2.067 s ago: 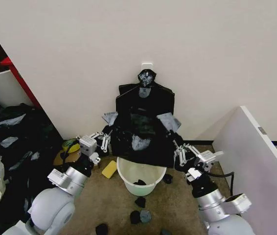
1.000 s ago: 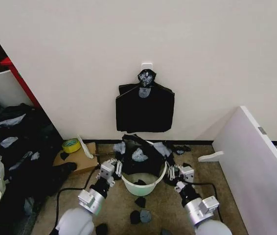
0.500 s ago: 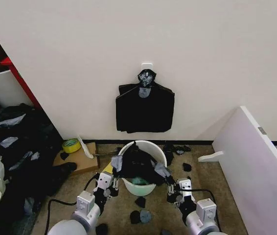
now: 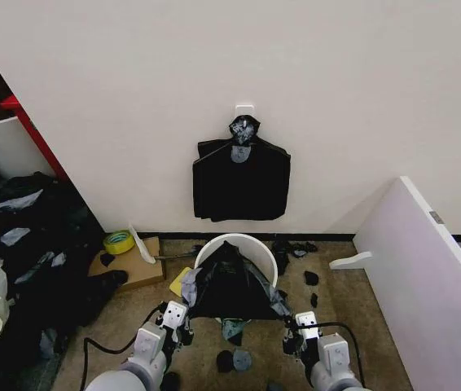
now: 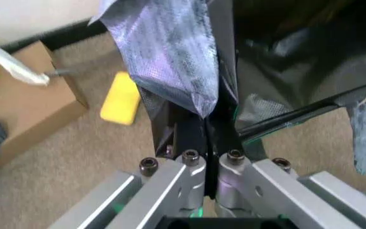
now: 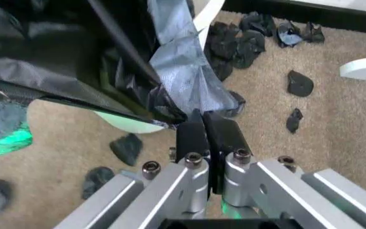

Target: Place the garbage bag over the trash bin.

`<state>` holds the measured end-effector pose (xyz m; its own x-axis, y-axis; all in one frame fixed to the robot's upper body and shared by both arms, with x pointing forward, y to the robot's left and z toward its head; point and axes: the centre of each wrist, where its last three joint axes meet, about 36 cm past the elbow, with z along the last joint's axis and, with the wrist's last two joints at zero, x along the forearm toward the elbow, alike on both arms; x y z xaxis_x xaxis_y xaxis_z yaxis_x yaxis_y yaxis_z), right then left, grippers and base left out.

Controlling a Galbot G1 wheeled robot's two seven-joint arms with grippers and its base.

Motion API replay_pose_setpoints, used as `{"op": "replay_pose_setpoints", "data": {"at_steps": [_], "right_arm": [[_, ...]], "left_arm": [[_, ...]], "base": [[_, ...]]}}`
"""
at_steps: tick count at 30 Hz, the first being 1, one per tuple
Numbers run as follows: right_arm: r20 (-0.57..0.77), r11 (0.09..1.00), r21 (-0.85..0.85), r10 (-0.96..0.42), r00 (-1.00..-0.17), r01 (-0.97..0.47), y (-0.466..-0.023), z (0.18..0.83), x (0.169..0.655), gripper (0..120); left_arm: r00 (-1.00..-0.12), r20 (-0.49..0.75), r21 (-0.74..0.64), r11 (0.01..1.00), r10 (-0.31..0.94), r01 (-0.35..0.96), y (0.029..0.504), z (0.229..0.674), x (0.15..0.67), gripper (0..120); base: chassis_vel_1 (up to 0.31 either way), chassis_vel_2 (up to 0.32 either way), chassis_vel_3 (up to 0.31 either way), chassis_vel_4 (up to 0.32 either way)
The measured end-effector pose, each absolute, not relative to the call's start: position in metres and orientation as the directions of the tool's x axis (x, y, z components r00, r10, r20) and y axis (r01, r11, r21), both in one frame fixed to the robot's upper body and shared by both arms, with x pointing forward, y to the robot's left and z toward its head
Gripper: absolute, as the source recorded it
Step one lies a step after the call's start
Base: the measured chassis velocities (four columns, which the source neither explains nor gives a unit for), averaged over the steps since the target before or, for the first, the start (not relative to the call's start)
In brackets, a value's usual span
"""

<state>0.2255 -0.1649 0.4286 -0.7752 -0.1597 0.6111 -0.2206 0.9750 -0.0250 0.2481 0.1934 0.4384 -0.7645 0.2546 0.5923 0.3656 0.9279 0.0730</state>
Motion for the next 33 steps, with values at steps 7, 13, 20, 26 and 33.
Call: {"op": "replay_pose_setpoints", "data": {"at_steps": [7,13,20,26,33], "right_arm": [[0.589,0.968,-0.108,-0.120,-0.799,-0.225,-0.168,0.395,0.233,0],[0.536,0.956,-0.186,-0.094,-0.839,-0.225,-0.170,0.365,0.239,0],[0.487,0.943,-0.245,-0.083,-0.870,-0.227,-0.170,0.338,0.246,0],[0.455,0.938,-0.268,-0.079,-0.887,-0.221,-0.173,0.323,0.255,0],[0.459,0.940,-0.267,-0.068,-0.886,-0.211,-0.175,0.310,0.263,0]], "left_arm": [[-0.753,0.619,0.078,0.937,0.223,0.341,0.188,0.415,0.256,0],[-0.752,0.632,0.089,0.945,0.190,0.314,0.186,0.394,0.265,0],[-0.751,0.638,0.099,0.950,0.169,0.297,0.187,0.381,0.271,0],[-0.759,0.632,0.095,0.956,0.158,0.278,0.188,0.377,0.277,0],[-0.754,0.639,0.080,0.961,0.154,0.264,0.185,0.373,0.278,0]], "base": [[0.000,0.000,0.000,0.000],[0.000,0.000,0.000,0.000],[0.000,0.000,0.000,0.000],[0.000,0.000,0.000,0.000],[0.000,0.000,0.000,0.000]]}}
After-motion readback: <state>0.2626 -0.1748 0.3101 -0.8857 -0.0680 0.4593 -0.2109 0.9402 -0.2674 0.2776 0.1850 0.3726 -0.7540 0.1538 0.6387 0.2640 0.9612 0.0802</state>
